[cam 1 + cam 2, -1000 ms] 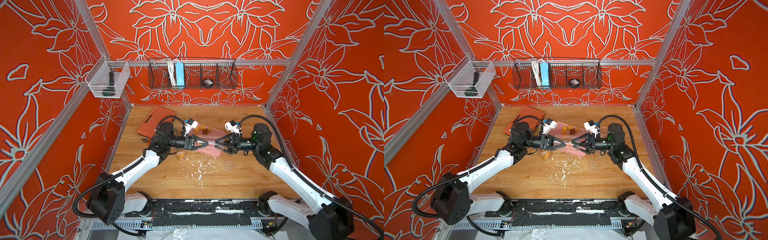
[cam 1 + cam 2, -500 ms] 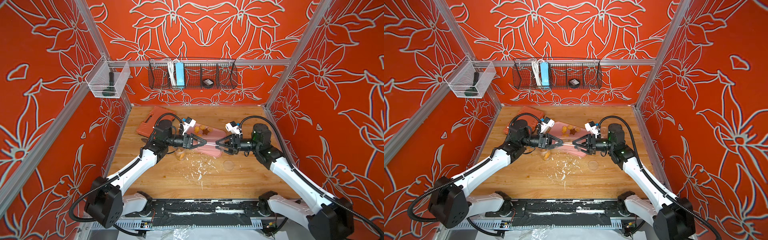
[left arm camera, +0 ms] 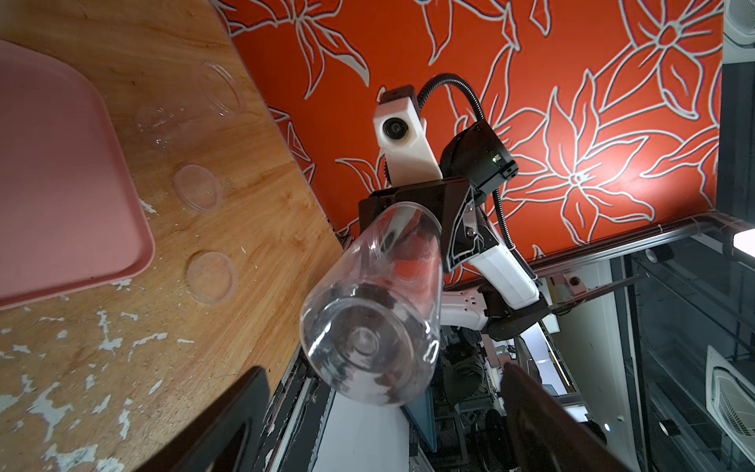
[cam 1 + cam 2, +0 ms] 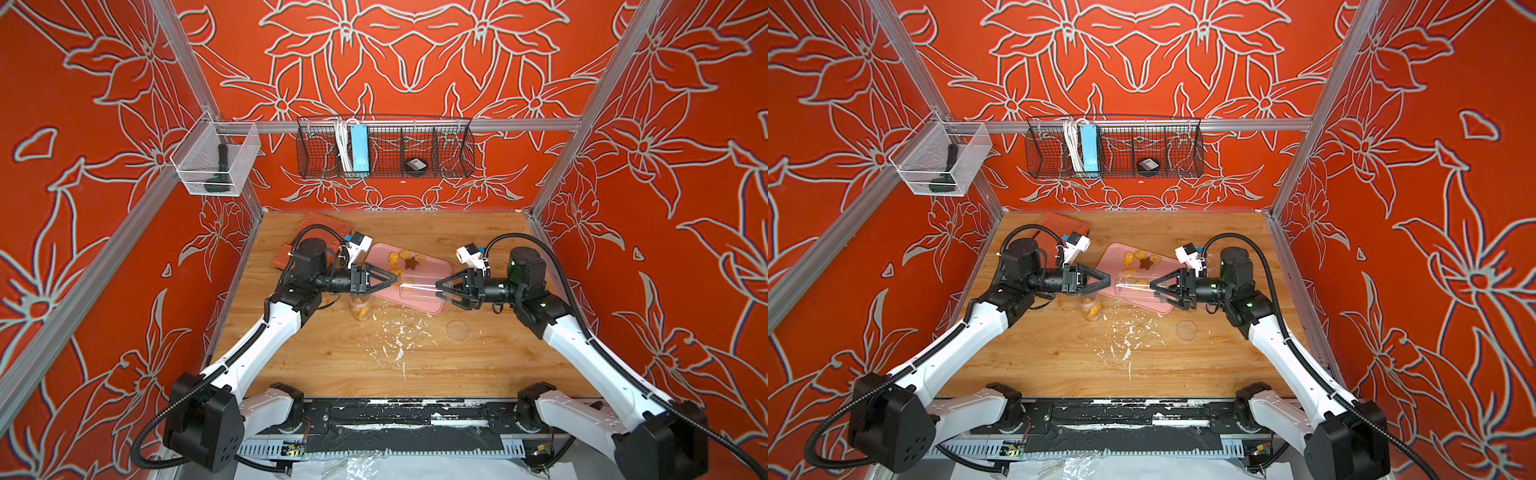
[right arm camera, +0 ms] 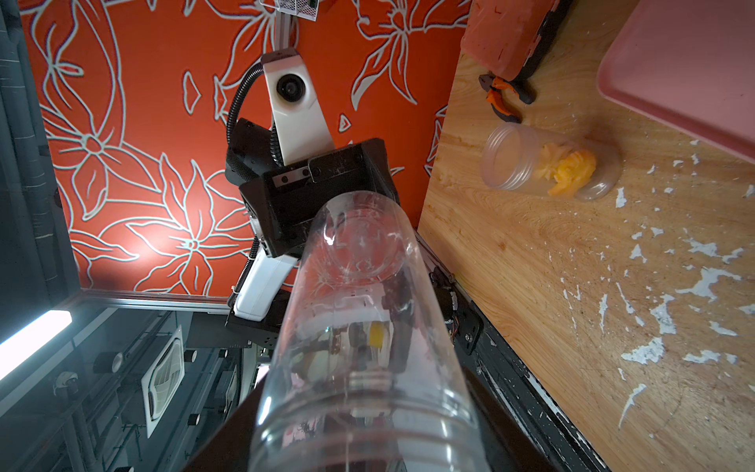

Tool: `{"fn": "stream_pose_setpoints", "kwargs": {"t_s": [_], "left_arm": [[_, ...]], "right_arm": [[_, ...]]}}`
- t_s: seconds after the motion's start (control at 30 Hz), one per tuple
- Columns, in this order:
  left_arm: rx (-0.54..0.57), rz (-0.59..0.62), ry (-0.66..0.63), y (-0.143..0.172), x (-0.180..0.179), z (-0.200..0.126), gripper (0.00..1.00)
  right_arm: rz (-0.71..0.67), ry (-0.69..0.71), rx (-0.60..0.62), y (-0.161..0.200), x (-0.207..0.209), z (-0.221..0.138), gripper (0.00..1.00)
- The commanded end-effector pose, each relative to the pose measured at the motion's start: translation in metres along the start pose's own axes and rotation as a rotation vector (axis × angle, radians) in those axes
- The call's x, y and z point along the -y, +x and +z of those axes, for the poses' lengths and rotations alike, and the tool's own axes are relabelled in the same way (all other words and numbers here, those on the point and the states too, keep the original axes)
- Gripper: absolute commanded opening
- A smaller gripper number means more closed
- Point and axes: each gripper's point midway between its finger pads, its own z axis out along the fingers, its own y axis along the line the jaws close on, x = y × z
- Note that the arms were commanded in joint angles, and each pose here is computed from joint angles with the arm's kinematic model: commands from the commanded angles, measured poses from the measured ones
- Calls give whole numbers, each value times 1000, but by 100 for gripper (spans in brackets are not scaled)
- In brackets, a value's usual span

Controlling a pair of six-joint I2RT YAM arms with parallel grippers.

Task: Pour the cookies out of the jar
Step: Place the jar at the center of the board.

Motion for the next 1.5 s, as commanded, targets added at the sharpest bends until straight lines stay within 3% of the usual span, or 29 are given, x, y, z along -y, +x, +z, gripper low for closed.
{"fn": "stream_pose_setpoints", "kwargs": {"t_s": [0.0,0.43,0.7,0.93,1.47], "left_arm": [[4,19,0,2,3,-7,90],[107,20,-104,-12,-12,-27,90],[219,50,-244,-24,-23,-49,90],[230,58,-310,-18,-31,-57,90],[223,67,-336,-13,-37,-59,90]], "right_arm": [[-40,-14,-7,4,-9,-5,65],[-22,30,14,4,0,-13,64],[-27,113,29,7,10,-20,63],[-55,218,40,9,21,-26,63],[-147,661,73,16,57,-72,63]]}}
